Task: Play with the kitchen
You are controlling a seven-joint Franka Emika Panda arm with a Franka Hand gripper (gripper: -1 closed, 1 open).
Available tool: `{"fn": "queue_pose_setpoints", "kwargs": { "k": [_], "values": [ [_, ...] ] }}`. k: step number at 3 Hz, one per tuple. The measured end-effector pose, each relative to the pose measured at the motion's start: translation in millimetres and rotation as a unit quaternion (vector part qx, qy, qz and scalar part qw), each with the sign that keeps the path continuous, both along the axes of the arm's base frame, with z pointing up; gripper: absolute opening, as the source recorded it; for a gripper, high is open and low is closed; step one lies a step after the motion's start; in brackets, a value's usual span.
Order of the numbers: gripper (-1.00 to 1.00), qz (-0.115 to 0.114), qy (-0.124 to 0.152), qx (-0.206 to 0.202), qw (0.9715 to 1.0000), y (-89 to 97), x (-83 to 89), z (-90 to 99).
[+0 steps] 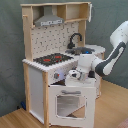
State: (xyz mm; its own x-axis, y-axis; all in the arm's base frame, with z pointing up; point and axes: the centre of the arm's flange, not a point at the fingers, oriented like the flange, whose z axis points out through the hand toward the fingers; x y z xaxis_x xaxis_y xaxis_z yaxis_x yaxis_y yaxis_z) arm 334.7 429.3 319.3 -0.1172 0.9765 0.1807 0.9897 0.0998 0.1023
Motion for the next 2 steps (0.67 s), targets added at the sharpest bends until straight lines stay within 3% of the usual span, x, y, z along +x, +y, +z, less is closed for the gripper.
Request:
{"fn": "queue_pose_setpoints", "kwargs": {
  "k": [2],
  "values": [
    [-1.00,-0.065,0.030,-0.004,0.9975,8.3,-37.2,-10.7]
  ]
}}
